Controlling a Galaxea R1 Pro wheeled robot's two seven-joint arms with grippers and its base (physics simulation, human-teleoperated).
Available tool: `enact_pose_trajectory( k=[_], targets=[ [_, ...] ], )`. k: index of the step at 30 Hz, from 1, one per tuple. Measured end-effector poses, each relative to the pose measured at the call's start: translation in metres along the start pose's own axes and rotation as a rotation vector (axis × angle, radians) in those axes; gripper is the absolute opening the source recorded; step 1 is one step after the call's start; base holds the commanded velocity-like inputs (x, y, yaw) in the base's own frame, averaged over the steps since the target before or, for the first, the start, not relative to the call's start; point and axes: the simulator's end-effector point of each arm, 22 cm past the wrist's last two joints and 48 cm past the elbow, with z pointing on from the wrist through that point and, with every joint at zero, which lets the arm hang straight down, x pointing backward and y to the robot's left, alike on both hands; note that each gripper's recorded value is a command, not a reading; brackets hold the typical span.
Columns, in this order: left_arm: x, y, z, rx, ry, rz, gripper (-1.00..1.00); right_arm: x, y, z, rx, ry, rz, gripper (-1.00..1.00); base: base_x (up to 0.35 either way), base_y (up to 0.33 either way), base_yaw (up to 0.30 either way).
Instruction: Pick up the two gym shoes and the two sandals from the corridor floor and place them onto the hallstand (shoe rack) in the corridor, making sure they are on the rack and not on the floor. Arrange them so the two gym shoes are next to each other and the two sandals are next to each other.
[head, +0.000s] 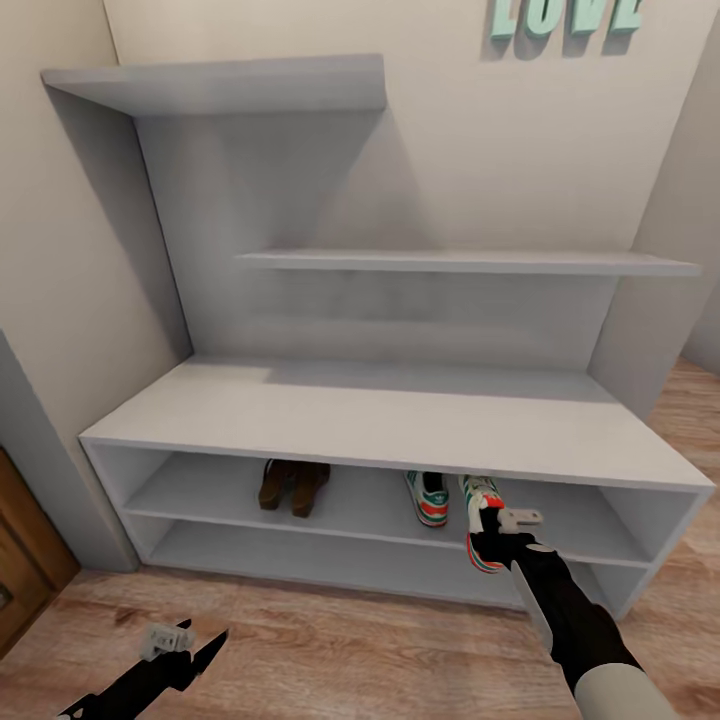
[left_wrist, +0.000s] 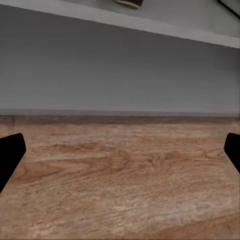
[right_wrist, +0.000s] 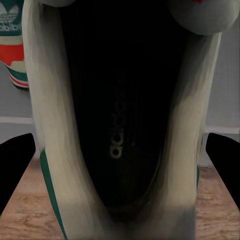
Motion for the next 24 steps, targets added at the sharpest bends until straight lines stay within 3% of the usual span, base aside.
enact_pose_trajectory(
  k=[24],
  targets=[
    [0.011,0.002,0.002,-0.003,0.022,-0.007,1.0,0.014,-0.001,0.009,0.002,0.028,-0.003,-1.0,0.017,0.0,0.0]
  ],
)
